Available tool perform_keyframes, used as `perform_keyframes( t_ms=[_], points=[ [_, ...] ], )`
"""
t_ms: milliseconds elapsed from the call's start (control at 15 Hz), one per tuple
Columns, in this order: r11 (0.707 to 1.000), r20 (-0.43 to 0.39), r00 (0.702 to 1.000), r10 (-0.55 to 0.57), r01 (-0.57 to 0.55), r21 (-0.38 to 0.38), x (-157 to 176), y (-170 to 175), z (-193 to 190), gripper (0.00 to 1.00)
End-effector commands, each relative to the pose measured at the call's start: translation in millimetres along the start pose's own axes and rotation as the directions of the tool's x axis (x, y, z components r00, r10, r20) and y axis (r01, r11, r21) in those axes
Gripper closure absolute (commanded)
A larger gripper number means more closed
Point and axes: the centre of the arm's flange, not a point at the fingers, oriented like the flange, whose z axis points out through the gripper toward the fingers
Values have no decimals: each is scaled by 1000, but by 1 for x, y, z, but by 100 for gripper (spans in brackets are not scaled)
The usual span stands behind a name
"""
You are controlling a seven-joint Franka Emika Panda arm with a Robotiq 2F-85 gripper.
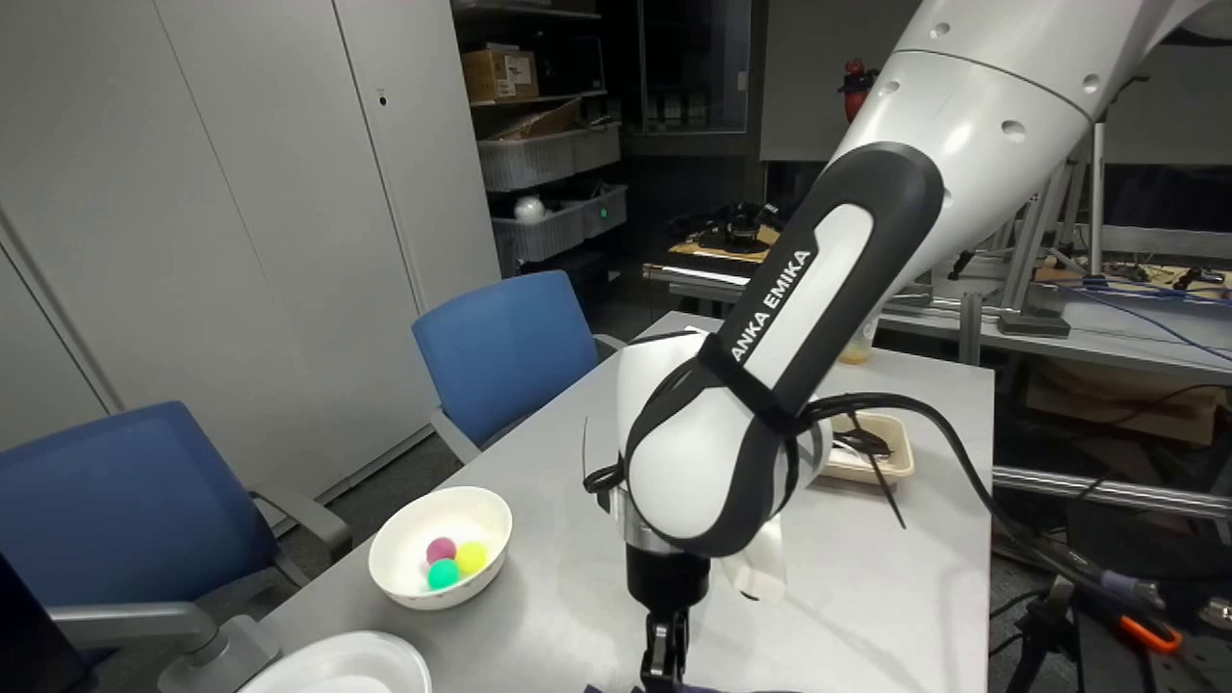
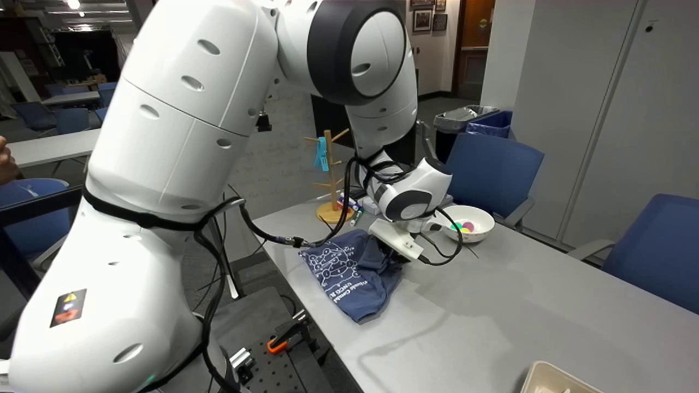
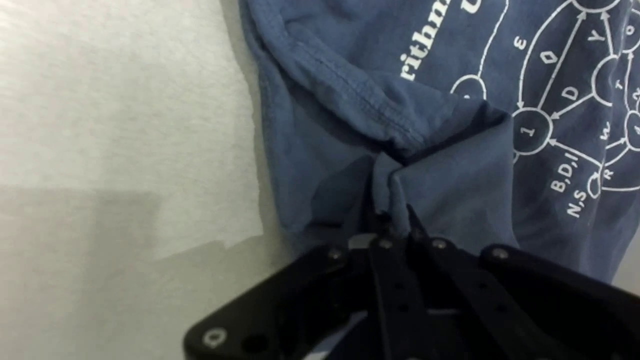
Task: Unfold the T-shirt slightly and move it to the right
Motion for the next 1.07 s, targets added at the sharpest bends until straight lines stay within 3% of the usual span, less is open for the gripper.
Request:
perform_keyframes(
  t_ms=[0,267,600,867,1000],
  points=[
    [991,-11,998,-65,63,-116,21,-18,-12,99],
    [941,-1,981,-192,184,-283,45,-49,-13,99],
    [823,37,938,-346,322,-467,63,-87,-16,99],
    [721,2,903,-429,344,-601,73,-99,-28,99],
    [689,-12,892,-451,339,-641,75,-99,-32,99]
  ],
)
